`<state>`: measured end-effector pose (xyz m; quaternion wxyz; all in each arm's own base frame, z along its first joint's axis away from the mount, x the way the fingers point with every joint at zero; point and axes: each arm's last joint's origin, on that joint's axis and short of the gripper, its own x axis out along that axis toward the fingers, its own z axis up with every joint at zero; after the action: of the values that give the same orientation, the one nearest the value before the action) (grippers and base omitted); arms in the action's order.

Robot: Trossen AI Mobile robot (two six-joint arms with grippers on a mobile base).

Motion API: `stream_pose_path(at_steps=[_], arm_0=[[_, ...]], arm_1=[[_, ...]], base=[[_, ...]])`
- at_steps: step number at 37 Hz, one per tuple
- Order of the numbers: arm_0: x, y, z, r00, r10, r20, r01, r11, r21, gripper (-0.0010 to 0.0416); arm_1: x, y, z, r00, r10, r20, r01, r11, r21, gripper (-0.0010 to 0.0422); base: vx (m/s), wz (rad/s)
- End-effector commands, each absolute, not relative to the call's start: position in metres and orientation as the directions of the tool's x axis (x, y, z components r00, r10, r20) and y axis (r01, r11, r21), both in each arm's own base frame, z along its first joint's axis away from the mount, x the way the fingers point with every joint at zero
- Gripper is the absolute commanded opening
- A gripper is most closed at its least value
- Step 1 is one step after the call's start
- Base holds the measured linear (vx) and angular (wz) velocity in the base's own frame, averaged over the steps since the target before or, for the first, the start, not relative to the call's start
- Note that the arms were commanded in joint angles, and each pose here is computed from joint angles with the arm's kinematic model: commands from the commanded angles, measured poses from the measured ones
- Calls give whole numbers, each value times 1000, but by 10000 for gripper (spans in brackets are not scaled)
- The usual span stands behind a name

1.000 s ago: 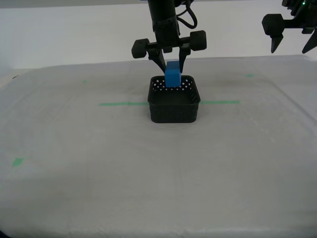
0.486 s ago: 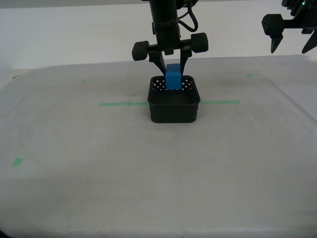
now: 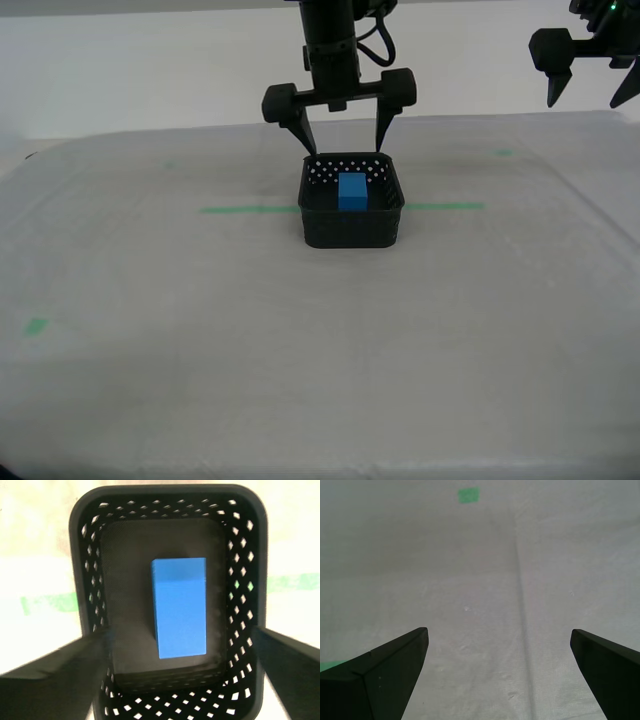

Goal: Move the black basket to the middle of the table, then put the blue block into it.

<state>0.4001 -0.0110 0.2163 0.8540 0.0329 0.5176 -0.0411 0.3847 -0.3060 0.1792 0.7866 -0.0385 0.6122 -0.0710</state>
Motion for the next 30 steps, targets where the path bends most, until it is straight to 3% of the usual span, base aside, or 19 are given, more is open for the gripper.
stream_pose_path(at_steps=[1,3,6,9,12,30], arm_0=[[400,-11,217,463,-35,-886,105,994,15,399],[400,-11,217,463,-35,-886,105,994,15,398],[400,-11,217,463,-35,-886,105,994,15,399],[400,-11,217,463,-35,-886,105,994,15,399],[400,-11,217,463,-35,-886,105,994,15,399],[400,-11,217,463,-35,-886,105,994,15,399]], arm_1=[[384,-305,179,232,-148,-961,56,989,-139,384],[383,-305,179,232,-144,-962,54,989,-135,379],[383,-305,179,237,-130,-963,51,991,-122,412],[383,-304,179,234,-129,-964,57,991,-119,393],[383,-304,179,236,-122,-964,55,992,-112,407],[383,-304,179,244,-113,-963,93,991,-93,402]], base=[[0,0],[0,0],[0,0],[0,0],[0,0],[0,0]])
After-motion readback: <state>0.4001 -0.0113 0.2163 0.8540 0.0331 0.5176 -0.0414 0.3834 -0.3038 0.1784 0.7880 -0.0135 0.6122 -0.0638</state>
